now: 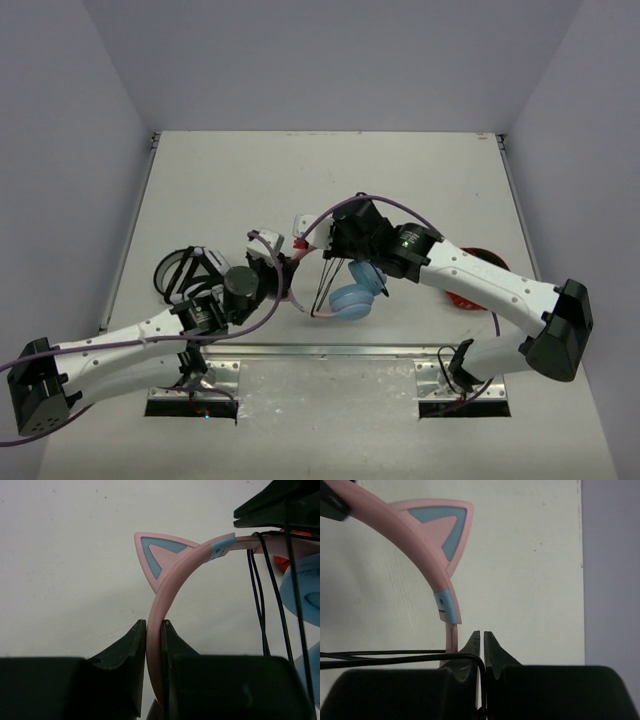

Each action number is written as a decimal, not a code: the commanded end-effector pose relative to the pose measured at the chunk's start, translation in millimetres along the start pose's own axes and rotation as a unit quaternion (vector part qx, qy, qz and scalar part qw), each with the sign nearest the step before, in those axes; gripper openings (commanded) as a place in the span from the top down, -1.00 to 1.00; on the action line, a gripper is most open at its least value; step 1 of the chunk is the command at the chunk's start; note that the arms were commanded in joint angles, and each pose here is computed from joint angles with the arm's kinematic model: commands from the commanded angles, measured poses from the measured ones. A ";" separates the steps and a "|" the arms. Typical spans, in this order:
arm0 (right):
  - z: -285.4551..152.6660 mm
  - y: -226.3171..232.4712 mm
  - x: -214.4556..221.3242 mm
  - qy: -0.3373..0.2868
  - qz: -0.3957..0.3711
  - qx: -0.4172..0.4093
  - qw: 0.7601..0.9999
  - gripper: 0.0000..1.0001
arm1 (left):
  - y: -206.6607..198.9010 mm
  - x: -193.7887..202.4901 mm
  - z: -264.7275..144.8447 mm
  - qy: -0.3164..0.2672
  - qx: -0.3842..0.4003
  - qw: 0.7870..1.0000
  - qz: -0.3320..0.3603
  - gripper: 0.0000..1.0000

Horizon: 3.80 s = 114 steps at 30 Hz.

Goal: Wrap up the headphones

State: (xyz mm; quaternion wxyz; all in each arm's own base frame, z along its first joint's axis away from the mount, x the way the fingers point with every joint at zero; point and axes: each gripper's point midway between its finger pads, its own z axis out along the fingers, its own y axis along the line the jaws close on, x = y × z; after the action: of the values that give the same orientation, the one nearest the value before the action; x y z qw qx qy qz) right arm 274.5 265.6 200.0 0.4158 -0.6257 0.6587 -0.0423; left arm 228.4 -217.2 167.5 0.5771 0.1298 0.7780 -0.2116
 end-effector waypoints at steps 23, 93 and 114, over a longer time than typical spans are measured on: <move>10.8 -54.6 37.2 -0.031 0.129 0.034 0.991 0.56 | -23.3 -101.3 -43.8 -0.092 0.016 0.995 -0.035 0.99; -94.8 33.4 83.6 -0.171 0.558 -0.039 0.811 -0.98 | 428.4 -85.1 264.9 0.075 -0.009 0.997 0.036 0.72; -67.6 60.2 92.2 -0.130 0.572 -0.091 0.805 -0.98 | 511.5 -50.4 246.2 0.044 0.001 0.991 0.129 0.57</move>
State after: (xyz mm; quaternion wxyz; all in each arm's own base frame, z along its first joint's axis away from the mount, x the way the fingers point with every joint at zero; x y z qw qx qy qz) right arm 191.4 164.8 157.5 0.3712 -0.1593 0.8470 0.3455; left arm 669.7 107.5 36.5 0.5212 0.1826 0.8216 -0.1414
